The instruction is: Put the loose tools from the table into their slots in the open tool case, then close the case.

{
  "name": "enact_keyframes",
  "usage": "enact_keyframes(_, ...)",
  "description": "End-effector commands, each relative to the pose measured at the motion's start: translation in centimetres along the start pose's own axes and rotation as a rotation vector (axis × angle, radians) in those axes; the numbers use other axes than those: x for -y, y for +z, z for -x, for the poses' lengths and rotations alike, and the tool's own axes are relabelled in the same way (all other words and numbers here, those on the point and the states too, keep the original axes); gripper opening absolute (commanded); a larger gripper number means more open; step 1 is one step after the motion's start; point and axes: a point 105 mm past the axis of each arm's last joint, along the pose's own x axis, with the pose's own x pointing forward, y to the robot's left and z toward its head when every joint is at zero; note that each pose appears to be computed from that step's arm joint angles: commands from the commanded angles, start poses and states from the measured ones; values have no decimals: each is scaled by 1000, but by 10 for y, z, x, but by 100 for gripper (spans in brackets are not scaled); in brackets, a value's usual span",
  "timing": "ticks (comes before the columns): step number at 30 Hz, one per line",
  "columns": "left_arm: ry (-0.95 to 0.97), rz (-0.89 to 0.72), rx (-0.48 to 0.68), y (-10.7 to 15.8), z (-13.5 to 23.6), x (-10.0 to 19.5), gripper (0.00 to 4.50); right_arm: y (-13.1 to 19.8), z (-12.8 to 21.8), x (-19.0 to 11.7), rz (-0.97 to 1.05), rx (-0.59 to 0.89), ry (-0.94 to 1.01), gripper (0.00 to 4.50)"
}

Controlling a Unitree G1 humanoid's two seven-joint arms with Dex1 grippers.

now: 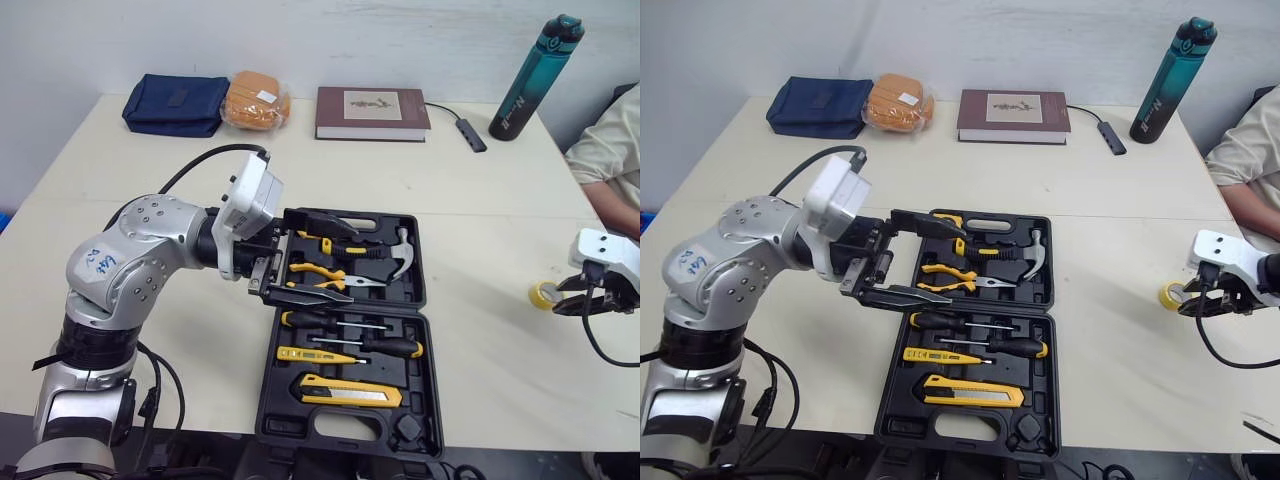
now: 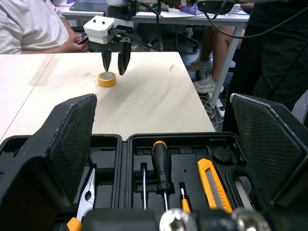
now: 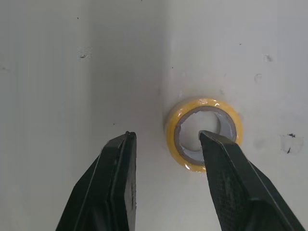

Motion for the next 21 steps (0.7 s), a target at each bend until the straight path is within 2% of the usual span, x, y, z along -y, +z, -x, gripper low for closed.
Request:
enact_keyframes(1,-4,-56,1,8,-1,0,450,3,4,5,5,8,-19,223)
enact_keyframes(13,-14,-76,-7,6,-3,3,450,-7,-10,10,-11,-29,-27,223)
enact_keyframes(16,-16,-79,-7,5,-4,3,450,-7,-10,11,-5,-25,-29,148)
enact_keyframes(17,-16,-80,-6,5,-5,2,450,-7,-10,12,-3,-20,-35,110)
enact_keyframes(19,-17,-82,-4,5,-6,2,450,-5,-7,13,4,-7,-50,1)
enact_keyframes(21,-21,-81,-1,5,-6,2,450,-3,-2,13,17,8,-56,1)
